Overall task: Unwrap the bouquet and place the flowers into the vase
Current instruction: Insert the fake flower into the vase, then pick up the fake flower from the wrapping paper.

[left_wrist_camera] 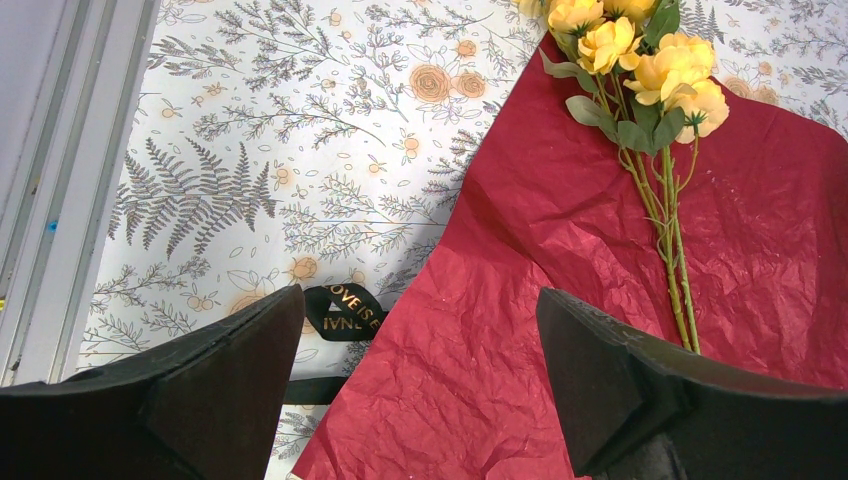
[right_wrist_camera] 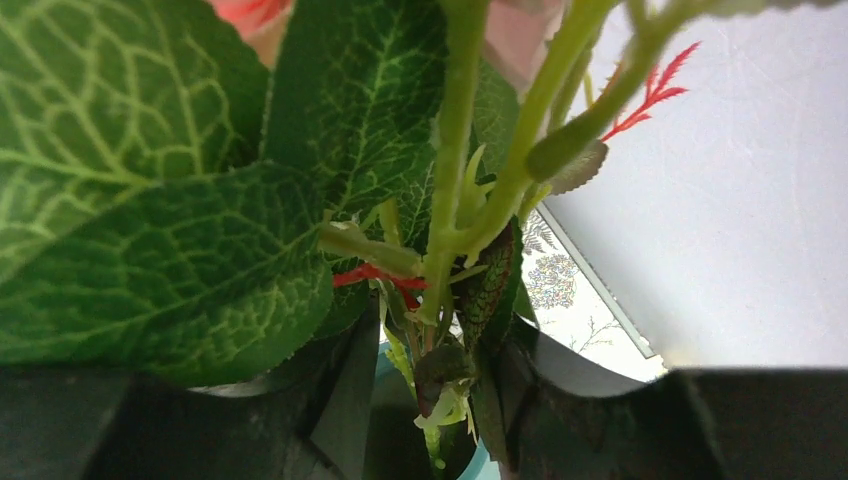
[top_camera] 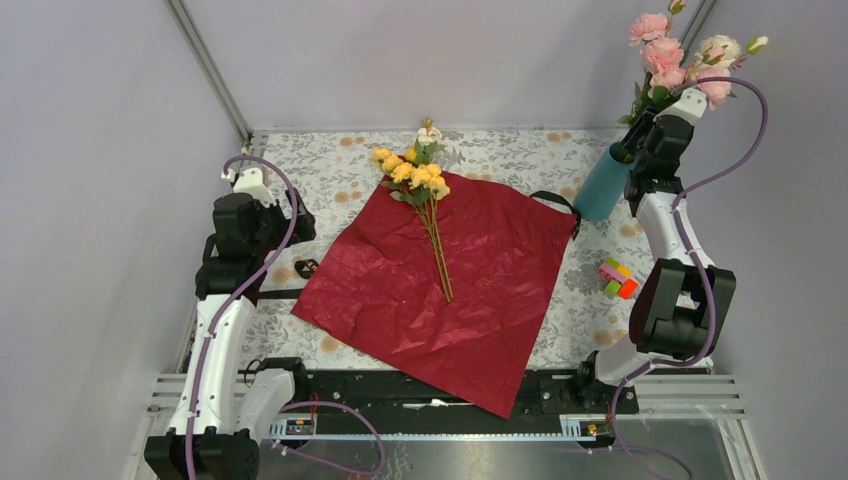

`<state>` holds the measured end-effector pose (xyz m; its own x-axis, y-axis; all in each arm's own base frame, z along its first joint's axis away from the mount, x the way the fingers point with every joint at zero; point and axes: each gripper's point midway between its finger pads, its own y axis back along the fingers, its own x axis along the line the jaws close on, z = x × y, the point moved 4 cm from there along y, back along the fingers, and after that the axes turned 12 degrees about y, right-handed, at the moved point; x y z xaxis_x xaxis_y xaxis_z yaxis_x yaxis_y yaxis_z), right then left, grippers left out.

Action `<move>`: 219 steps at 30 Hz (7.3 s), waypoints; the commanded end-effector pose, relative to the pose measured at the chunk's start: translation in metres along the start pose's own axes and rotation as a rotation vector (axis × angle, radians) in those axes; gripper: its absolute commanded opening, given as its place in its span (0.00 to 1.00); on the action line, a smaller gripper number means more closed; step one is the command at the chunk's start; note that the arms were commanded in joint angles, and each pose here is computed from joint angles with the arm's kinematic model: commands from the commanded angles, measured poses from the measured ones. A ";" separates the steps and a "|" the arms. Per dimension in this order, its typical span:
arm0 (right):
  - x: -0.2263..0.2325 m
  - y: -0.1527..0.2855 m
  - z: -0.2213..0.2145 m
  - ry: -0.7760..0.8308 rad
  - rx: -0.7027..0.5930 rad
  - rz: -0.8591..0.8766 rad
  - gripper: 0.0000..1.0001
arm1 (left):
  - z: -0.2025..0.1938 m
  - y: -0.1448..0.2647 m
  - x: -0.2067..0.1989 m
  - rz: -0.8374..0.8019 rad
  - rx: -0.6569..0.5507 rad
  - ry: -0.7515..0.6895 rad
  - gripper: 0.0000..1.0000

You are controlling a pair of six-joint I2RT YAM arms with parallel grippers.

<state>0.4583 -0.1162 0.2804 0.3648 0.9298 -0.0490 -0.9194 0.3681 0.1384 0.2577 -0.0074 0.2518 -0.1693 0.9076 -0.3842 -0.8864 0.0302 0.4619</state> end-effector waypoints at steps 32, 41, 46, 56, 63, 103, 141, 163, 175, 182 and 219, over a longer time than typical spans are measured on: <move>-0.025 0.073 0.013 -0.099 -0.067 -0.109 0.96 | 0.008 0.006 -0.004 -0.029 -0.056 -0.014 0.94; -0.013 0.126 0.001 -0.220 0.048 -0.014 0.93 | 0.008 0.008 -0.011 -0.042 -0.051 0.042 0.93; 0.006 0.148 -0.018 -0.258 0.206 0.117 0.90 | -0.006 0.008 -0.032 -0.136 0.011 0.132 0.92; 0.057 0.186 -0.060 -0.350 0.391 0.359 0.85 | -0.074 0.000 -0.082 -0.291 0.161 0.248 0.90; 0.097 0.217 -0.088 -0.308 0.476 0.484 0.82 | -0.142 -0.013 -0.141 -0.396 0.344 0.292 0.88; 0.098 0.237 -0.099 -0.273 0.504 0.516 0.80 | -0.281 -0.062 -0.213 -0.362 0.561 0.342 0.40; 0.097 0.238 -0.095 -0.275 0.493 0.520 0.80 | -0.299 -0.058 -0.188 -0.321 0.588 0.592 0.01; 0.123 0.250 -0.074 -0.276 0.486 0.768 0.86 | -0.239 -0.018 -0.203 -0.704 0.393 0.654 0.00; 0.172 0.287 -0.033 -0.323 0.495 1.233 0.87 | -0.211 0.025 -0.218 -0.988 0.319 0.468 0.00; 0.205 0.309 -0.023 -0.337 0.488 1.360 0.82 | -0.197 0.064 -0.233 -1.147 0.319 0.328 0.00; 0.215 0.329 0.044 -0.410 0.200 1.424 0.40 | -0.201 0.127 -0.240 -1.378 0.386 0.230 0.00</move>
<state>0.2423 0.2047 0.3282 -0.7053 0.4359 0.5591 -0.4845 -0.8721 0.0687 0.1053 -0.3066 0.2140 0.5367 0.0738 -0.8406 -0.2819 0.9546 -0.0962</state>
